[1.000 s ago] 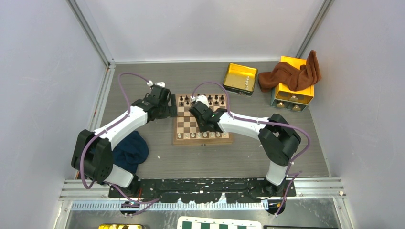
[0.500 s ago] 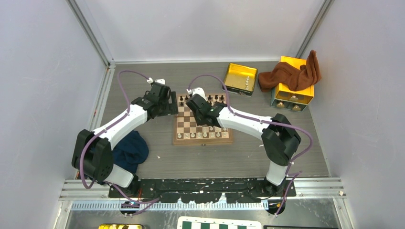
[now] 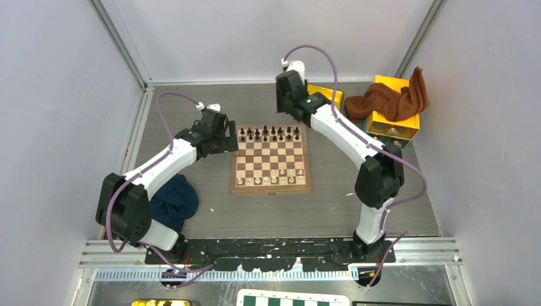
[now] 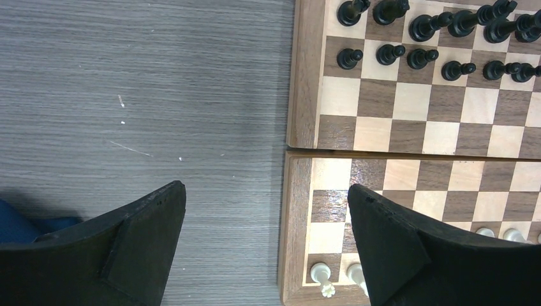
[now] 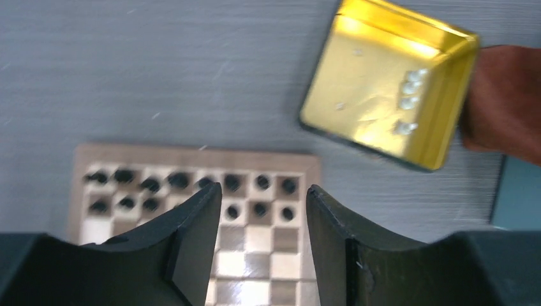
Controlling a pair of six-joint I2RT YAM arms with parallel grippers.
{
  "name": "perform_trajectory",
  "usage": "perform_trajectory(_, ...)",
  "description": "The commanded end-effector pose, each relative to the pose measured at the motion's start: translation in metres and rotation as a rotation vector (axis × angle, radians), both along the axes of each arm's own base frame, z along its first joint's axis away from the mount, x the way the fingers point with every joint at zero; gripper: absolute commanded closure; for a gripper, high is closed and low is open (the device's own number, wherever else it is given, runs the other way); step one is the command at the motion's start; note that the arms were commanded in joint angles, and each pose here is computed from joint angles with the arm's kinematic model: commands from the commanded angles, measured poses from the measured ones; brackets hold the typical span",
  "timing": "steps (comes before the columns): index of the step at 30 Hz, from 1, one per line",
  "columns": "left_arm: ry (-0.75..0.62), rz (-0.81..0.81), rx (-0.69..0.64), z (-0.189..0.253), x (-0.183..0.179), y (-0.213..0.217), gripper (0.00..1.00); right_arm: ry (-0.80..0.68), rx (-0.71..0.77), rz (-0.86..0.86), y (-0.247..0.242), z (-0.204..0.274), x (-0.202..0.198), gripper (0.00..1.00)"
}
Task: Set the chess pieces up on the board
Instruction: Place the chess piece on the chessboard, then pick up the chess piece from the storage box.
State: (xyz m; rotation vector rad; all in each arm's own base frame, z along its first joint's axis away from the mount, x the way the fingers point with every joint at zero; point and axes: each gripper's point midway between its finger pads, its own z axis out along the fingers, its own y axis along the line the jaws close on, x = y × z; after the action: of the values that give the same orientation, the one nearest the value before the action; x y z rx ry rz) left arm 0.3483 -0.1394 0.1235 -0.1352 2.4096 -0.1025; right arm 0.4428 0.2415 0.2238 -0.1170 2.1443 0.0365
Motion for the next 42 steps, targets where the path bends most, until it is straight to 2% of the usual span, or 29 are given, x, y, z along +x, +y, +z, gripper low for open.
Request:
perform_trajectory(1,-0.061,0.005,-0.013,0.021,0.008,0.001,0.02,-0.008,-0.041,-0.143,-0.052,-0.004,0.045,0.41)
perform_trajectory(8,-0.056,0.003,-0.01,0.02,0.009,0.0,0.01,0.057,-0.051,-0.324,-0.126,-0.048,0.095,0.41)
perform_trajectory(15,-0.046,0.002,-0.009,0.017,0.01,-0.001,0.01,0.118,-0.038,-0.422,-0.17,-0.089,0.124,0.41)
perform_trajectory(29,-0.021,0.012,0.002,0.009,0.009,0.001,0.02,0.158,0.014,-0.434,-0.192,-0.13,0.154,0.44)
perform_trajectory(42,-0.01,0.014,0.01,0.004,0.013,-0.001,0.02,0.191,0.033,-0.444,-0.2,-0.151,0.158,0.51)
